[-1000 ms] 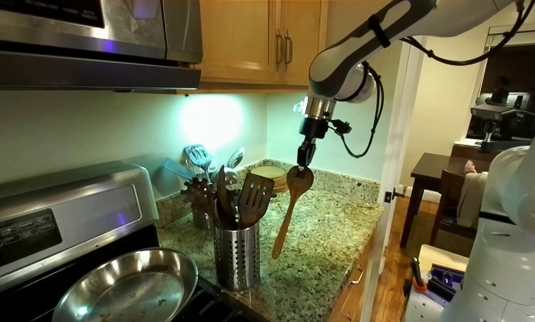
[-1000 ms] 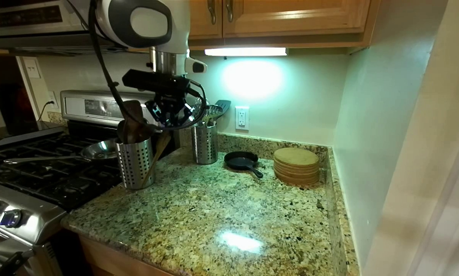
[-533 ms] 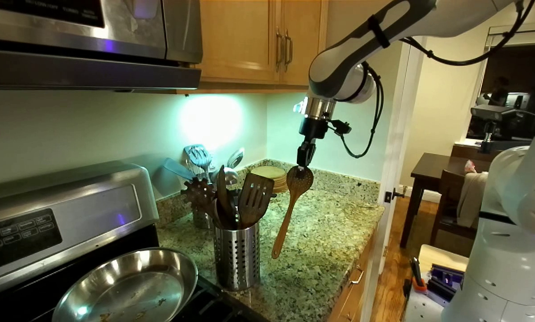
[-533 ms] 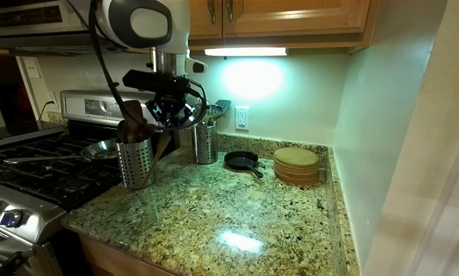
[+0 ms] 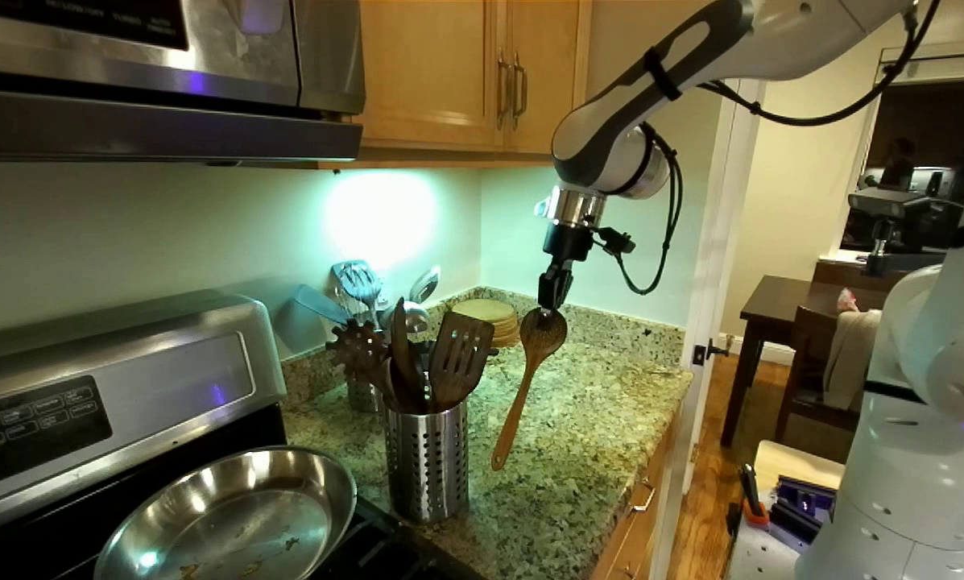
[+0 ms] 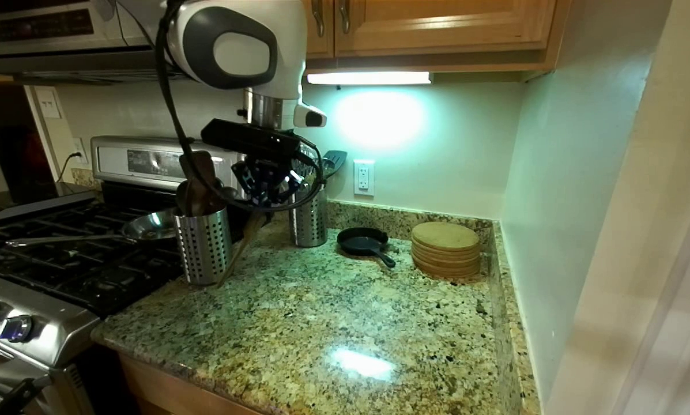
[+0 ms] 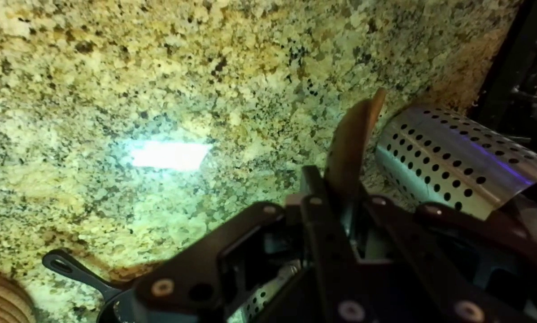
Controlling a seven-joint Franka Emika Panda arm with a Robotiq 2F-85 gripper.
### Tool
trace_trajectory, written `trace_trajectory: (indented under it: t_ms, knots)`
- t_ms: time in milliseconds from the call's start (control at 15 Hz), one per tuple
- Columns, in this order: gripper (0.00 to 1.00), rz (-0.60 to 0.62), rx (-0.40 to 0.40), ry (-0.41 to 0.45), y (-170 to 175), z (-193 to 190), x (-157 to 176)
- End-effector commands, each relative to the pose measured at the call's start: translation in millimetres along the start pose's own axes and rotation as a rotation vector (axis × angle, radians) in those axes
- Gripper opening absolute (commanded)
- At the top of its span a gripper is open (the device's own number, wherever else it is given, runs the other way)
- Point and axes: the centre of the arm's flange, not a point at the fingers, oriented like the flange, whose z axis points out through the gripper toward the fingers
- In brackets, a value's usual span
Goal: Put the wooden spoon with holes on the counter
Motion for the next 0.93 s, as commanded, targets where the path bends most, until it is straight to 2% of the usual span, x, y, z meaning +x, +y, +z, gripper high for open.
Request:
trace_trajectory:
  t_ms: [0, 400, 867]
  knots:
    - [0.05, 0.03, 0.051, 0.011, 38, 17, 12]
    - [0.05, 0.058, 0.084, 0.025, 83, 38, 17]
    - [0.05, 0.116, 0.144, -0.022, 131, 75, 9]
